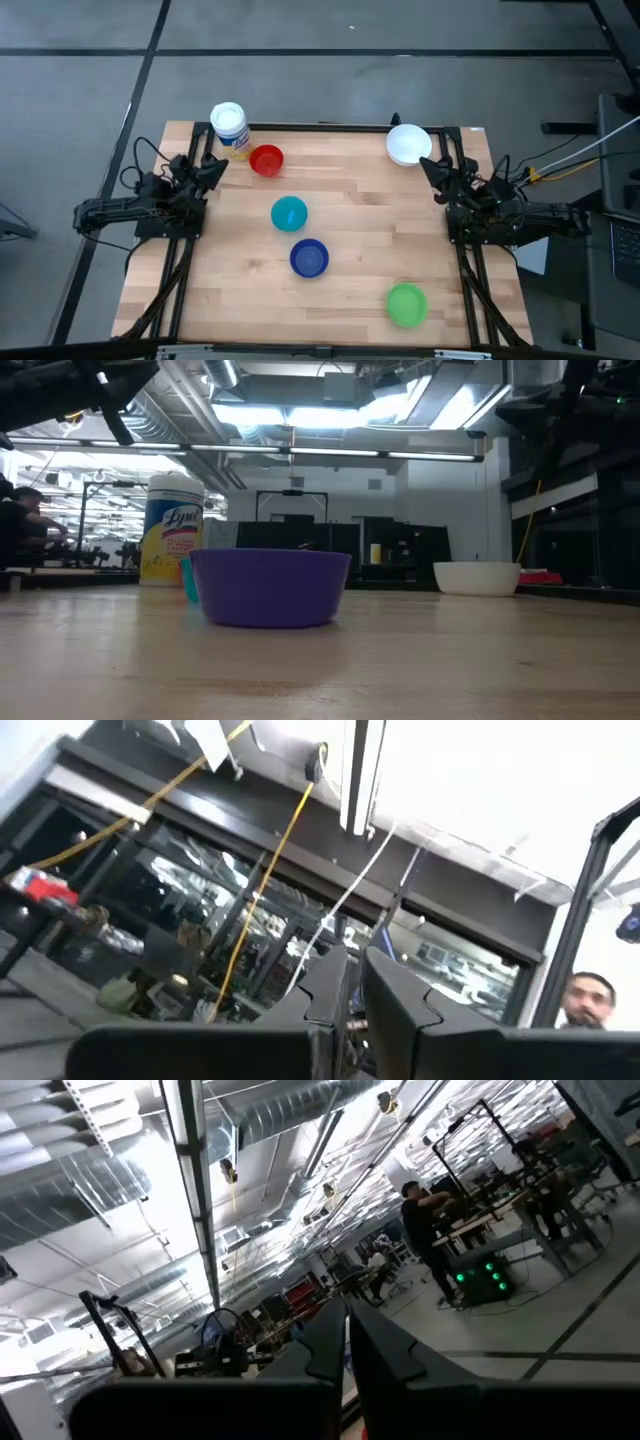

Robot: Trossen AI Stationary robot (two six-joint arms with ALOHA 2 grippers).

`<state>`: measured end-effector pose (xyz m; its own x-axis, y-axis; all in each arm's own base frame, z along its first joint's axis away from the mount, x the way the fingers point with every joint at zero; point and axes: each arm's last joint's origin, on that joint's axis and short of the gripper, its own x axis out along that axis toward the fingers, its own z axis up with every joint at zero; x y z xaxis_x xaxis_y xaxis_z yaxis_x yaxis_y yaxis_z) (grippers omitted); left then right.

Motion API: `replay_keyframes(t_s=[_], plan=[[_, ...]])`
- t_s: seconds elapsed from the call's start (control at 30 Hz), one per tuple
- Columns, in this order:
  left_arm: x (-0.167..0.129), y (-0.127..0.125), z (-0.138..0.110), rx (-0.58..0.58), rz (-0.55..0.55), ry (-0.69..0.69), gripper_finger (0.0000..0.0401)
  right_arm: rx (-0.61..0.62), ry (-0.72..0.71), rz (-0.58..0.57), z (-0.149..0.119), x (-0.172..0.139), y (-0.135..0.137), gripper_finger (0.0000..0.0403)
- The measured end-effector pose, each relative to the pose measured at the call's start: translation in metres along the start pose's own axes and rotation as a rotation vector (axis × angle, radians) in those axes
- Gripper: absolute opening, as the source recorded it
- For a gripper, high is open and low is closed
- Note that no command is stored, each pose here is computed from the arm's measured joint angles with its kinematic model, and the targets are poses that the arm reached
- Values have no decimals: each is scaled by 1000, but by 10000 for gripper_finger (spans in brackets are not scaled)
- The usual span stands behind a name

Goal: Nest bowls inside each other
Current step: Stack the green bowl on the white bowl

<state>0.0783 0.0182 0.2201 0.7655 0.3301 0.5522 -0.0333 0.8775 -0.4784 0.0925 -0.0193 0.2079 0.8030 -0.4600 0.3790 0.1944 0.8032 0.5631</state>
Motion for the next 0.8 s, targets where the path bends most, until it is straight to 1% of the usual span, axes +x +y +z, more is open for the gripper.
replay_keyframes(t_s=[0.17,0.27,0.33,0.43,0.5,0.53,0.63,0.73,0.8], plan=[[0,-1,1,44,-9,-5,31,7,4,-2,0,0,0,22],[0,-2,4,-11,-26,-44,31,7,5,-3,-1,0,0,22],[0,-4,7,-14,-41,-69,31,8,5,-3,-1,0,0,22],[0,-5,6,61,-79,-41,31,8,5,-3,-1,0,0,22],[0,-5,5,78,-103,-24,31,8,5,-3,-1,0,0,22],[0,-4,4,60,-97,-13,31,10,4,-2,0,0,0,22],[0,-1,2,-65,-9,-16,31,58,-2,1,1,0,1,22],[5,0,0,-93,65,42,32,98,-14,45,14,4,10,22],[15,-8,10,-85,89,82,36,78,-7,61,27,12,22,22]])
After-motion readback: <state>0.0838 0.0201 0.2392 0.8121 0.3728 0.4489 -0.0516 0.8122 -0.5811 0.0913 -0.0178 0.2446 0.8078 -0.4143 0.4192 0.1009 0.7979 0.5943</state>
